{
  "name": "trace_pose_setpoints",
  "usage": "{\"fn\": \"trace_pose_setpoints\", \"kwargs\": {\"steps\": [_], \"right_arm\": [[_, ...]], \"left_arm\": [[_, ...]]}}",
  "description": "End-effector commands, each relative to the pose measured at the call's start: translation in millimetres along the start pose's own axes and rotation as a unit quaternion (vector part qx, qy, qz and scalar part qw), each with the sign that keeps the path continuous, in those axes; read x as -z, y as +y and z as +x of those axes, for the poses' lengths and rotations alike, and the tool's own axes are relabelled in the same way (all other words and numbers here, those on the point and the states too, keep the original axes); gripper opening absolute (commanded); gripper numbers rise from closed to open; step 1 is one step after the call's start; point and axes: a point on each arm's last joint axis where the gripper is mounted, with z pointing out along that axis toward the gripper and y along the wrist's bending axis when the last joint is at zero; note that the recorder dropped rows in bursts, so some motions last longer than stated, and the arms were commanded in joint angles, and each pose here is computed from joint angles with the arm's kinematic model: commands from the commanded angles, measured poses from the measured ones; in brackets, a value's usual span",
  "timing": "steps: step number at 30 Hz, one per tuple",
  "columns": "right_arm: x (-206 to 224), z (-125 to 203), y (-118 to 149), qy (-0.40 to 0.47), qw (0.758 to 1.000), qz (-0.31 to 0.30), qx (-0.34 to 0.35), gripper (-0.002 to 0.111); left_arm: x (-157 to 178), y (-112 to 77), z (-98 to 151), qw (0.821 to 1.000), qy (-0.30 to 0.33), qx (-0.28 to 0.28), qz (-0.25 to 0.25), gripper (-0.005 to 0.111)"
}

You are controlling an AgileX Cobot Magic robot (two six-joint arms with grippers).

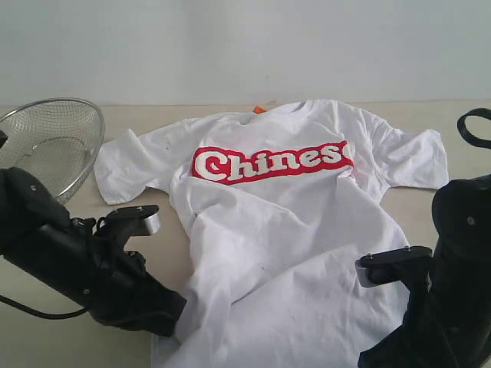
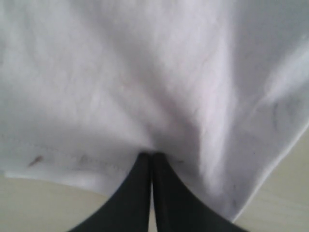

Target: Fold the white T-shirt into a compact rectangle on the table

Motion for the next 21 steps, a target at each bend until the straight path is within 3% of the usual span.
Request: {"fn": "trace_pose_setpoints", "kwargs": {"steps": [1,8,21], "right_arm": [[-6.2,-8.7,-3.3,-0.044,0.999,0.004,0.003,0.000],[-6.3,-6.0,-3.7,-0.029,1.000,0.006,0.004,0.000],[-5.8,3.2,-5.9,0.021,1.000,0.018,0.012,0.000]], "left_arm": [[6.0,11.3,5.7,0.997,-0.002,-0.026,-0.071,0.005],[21.7,11.1,14.0,0.994,0.021,-0.022,-0.105,0.005],[29.4,11.9,52.7,0.993,0.036,-0.001,-0.110,0.005]]}}
